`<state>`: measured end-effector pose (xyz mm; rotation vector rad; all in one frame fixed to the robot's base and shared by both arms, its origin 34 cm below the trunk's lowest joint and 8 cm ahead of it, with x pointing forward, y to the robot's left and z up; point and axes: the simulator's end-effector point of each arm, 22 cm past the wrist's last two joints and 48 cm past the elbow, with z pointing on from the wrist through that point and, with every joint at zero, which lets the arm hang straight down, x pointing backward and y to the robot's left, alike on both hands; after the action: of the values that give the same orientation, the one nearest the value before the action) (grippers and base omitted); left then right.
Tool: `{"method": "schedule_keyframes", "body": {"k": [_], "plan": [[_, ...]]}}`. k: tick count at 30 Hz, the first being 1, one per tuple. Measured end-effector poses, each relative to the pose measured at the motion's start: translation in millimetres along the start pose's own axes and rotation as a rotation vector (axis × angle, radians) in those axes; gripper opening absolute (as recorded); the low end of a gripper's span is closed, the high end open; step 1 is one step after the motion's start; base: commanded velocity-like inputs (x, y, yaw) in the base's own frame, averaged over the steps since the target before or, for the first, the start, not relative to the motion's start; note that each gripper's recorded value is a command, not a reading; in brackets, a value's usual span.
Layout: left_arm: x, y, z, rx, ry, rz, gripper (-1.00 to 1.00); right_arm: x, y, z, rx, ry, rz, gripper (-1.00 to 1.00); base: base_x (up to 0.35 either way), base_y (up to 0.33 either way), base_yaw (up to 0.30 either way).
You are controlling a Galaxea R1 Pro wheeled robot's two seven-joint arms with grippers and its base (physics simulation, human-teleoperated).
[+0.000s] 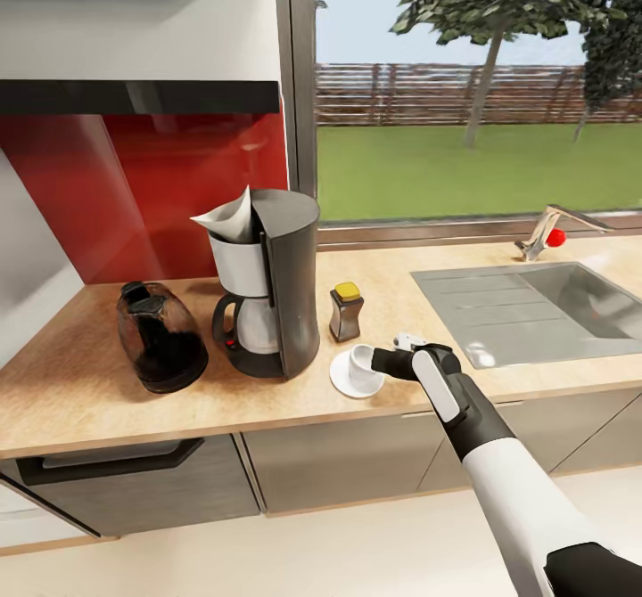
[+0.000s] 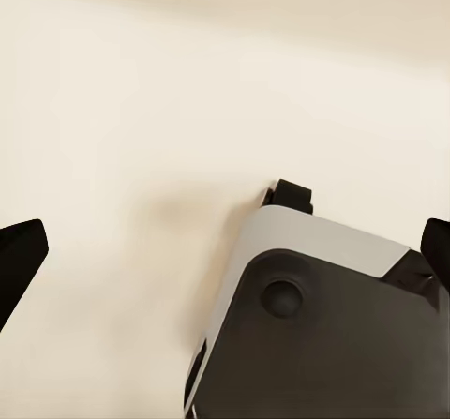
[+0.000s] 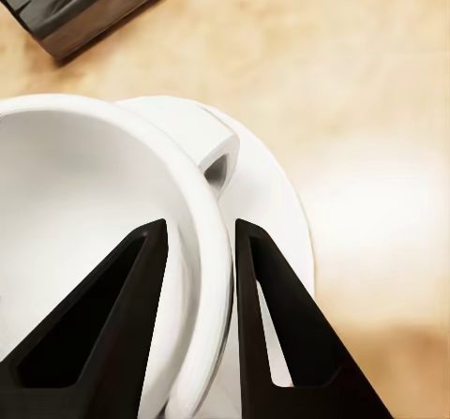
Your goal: Set up a coffee station on the kitchen countertop: keep the coffee maker on the countertop, move the bottle of coffee from the kitchen shelf to the counter next to the coffee maker, place a paper coffee filter on top of the coffee maker, put the saucer next to the coffee maker with the coffee cup on the saucer, and place the electric kettle next to the coffee maker.
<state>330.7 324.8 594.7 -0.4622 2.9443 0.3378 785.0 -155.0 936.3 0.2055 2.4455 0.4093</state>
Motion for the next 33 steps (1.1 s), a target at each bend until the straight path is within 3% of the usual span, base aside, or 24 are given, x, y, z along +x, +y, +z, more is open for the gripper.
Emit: {"method": "schedule_keyframes", "body": {"k": [8, 9, 33], "plan": [[0.0, 0.0, 0.0, 0.000, 0.000, 0.000, 1.00, -0.1, -0.2, 0.1, -0.001, 0.000, 0.002, -1.00, 0.000, 0.000, 0.000], [0.0, 0.0, 0.0, 0.000, 0.000, 0.000, 1.00, -0.1, -0.1, 0.1, -0.001, 0.000, 0.002, 1.00, 0.000, 0.000, 0.000], [0.7, 0.8, -2.4, 0.000, 0.001, 0.000, 1.00, 5.6, -3.4, 1.0, 0.008, 0.016, 0.003, 1.00, 0.000, 0.000, 0.000]]}}
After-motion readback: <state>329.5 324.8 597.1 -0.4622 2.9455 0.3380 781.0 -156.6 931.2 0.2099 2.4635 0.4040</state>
